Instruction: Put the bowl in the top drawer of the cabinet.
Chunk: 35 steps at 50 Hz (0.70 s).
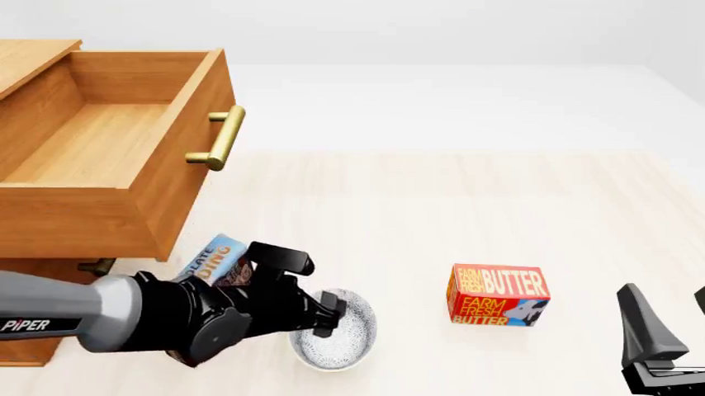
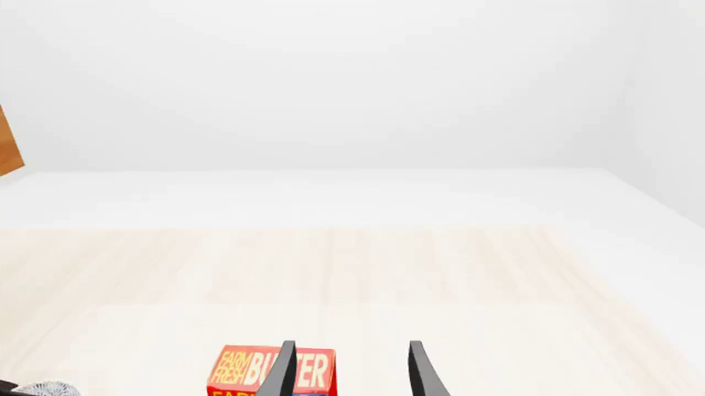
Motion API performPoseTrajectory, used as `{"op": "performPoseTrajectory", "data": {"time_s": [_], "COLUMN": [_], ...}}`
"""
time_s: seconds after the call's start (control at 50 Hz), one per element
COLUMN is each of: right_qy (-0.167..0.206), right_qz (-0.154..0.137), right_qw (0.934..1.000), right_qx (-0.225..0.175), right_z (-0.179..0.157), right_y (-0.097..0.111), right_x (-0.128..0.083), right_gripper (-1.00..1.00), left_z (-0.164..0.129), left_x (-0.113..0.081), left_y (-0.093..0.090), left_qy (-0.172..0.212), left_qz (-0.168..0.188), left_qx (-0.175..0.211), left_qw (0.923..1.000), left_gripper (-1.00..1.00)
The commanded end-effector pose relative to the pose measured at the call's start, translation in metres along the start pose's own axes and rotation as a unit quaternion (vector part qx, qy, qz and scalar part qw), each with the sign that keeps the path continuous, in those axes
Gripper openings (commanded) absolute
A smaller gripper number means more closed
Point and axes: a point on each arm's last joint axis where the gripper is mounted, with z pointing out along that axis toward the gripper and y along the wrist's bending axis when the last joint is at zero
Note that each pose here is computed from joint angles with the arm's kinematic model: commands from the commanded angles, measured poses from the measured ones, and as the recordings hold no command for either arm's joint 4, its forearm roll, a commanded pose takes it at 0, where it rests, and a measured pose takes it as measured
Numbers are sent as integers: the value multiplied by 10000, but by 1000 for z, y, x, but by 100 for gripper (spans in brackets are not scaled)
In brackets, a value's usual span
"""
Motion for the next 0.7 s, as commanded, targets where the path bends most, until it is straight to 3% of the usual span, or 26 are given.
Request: {"op": "performPoseTrajectory", "data": {"time_s": [0.02, 0.32, 0.34, 0.7], "right_qy": [-1, -1, 0, 1], "right_qz": [-1, -5, 1, -1], "right_qw": [10000, 10000, 10000, 10000], "right_qx": [0, 1, 1, -1], "right_z": [0, 0, 0, 0], "right_y": [0, 0, 0, 0], "right_x": [0, 0, 0, 0], "right_gripper": [100, 100, 100, 100], "left_z": [4, 1, -1, -36], "left_x": [4, 7, 6, -7], "left_y": [1, -4, -5, -14], "left_qy": [54, 28, -2, -358], "left_qz": [-26, -68, -88, 45], "left_qx": [-10, 75, 88, 296], "left_qw": [10000, 9999, 9999, 9989], "left_gripper": [100, 100, -100, -100]}}
